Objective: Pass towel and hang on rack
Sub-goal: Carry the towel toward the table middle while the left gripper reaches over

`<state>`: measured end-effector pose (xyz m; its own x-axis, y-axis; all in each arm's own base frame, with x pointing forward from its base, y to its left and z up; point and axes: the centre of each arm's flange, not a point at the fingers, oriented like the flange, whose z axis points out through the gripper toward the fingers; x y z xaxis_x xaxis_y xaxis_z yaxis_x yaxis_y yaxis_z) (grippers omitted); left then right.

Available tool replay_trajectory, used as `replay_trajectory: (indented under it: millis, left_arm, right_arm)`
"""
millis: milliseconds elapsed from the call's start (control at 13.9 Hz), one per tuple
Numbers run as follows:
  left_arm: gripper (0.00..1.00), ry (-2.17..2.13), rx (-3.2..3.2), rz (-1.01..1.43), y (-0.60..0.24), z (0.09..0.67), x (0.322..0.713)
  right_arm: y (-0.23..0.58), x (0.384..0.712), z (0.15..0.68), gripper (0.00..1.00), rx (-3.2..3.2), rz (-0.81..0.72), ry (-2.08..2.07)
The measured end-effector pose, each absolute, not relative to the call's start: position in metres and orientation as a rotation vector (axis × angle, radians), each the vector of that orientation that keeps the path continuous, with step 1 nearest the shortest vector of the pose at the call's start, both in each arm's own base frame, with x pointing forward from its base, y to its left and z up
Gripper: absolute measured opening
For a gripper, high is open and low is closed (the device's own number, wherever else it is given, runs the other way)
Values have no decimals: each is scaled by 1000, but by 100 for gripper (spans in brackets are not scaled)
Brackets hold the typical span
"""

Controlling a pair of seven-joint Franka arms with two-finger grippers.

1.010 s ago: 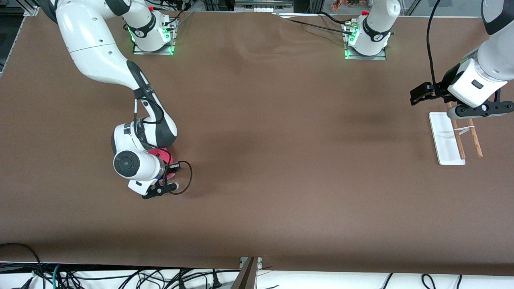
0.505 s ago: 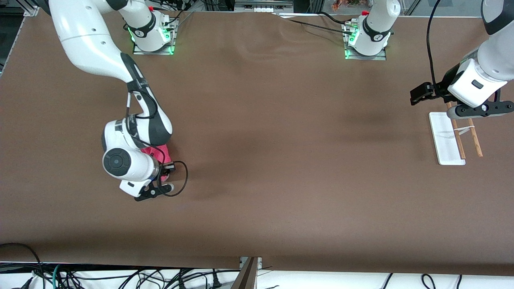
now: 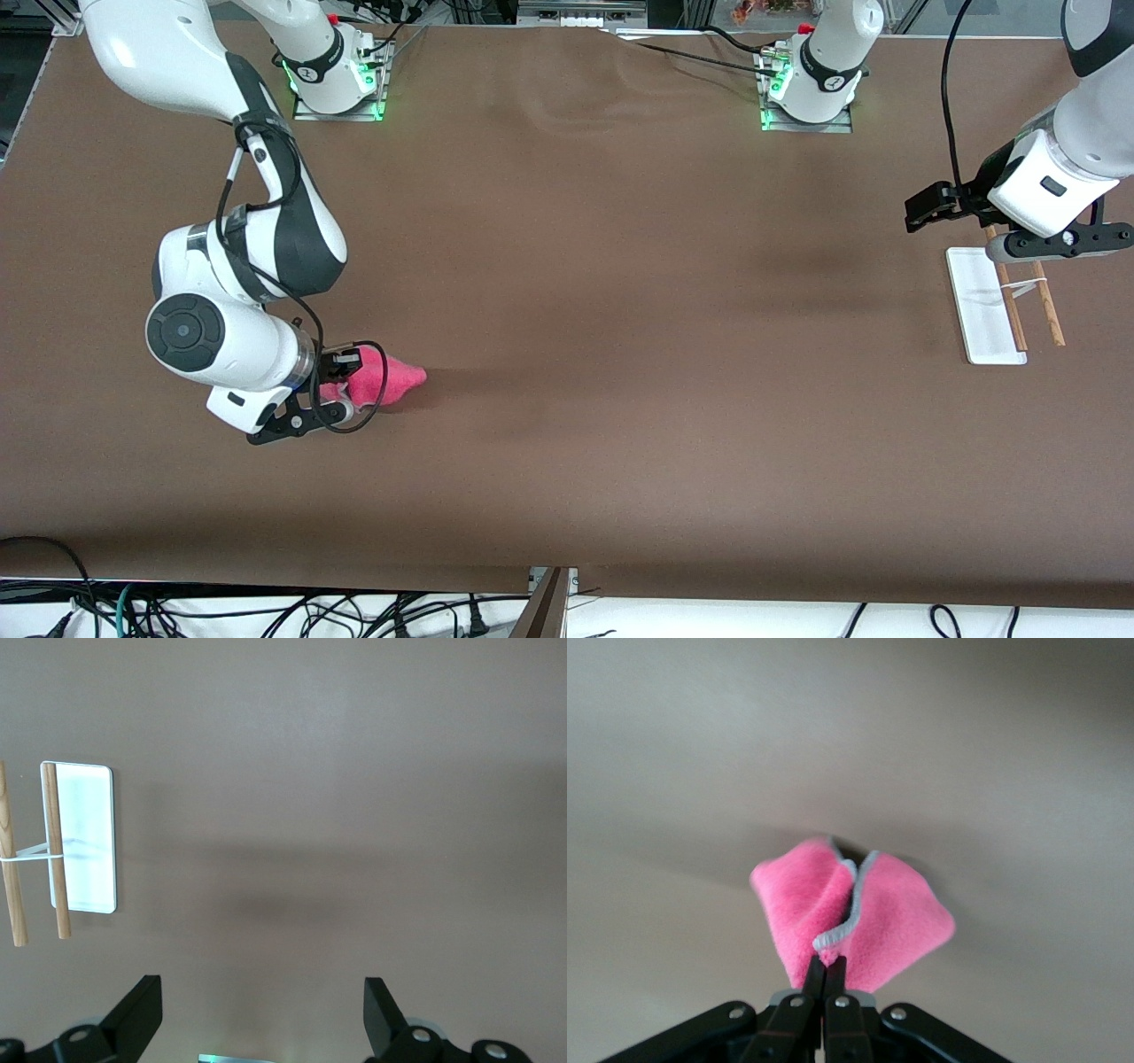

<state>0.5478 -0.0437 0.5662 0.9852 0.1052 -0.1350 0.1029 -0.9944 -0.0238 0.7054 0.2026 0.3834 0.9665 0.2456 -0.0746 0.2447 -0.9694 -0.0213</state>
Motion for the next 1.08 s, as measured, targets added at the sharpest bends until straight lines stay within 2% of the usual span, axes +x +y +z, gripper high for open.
replay_trajectory:
  millis: [505,793,1082]
  left_arm:
    - [100,-198,-3130,224,-36,566,548]
    - [100,-350,-3277,333,-11,554,552]
    - [100,-495,-3435,485,-26,531,565]
  right_arm:
    - [315,671,418,2,-3011,88,-21]
    - [382,644,430,2,-2964,29,92]
    - [448,609,437,2,-2912,-27,167]
